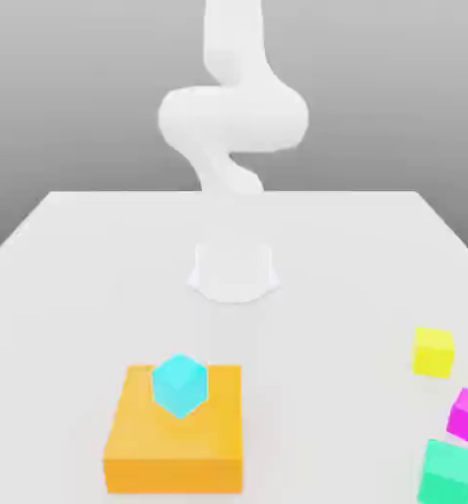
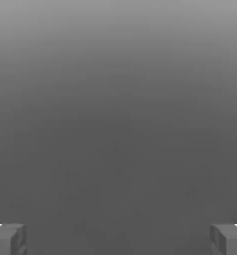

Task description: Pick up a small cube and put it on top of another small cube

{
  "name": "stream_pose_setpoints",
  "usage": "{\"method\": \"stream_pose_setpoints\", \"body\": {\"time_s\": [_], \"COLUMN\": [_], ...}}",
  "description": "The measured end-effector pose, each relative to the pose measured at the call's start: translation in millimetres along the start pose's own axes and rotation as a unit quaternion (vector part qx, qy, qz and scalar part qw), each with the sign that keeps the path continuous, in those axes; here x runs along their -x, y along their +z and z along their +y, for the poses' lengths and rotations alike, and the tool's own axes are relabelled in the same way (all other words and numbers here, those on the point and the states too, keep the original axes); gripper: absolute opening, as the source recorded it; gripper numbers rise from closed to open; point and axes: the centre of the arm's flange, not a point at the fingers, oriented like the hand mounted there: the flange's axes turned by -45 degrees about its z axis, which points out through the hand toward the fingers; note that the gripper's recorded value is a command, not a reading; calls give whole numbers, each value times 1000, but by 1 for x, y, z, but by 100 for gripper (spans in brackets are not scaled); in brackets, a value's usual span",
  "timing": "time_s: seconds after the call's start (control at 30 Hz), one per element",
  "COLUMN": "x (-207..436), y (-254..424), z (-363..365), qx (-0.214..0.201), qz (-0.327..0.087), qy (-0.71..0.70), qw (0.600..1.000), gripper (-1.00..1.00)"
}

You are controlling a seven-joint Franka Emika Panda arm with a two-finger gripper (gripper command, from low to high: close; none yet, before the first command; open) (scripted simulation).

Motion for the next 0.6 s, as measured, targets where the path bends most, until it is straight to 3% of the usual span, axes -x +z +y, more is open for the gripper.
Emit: {"method": "stream_pose_setpoints", "body": {"time_s": [0.3,0.6], "x": [34,142], "y": [164,288], "z": [-101,-219], "qx": [-71,-121], "qz": [-120,-229], "qy": [-113,-240], "qw": [984,936], "gripper": [0,0]}}
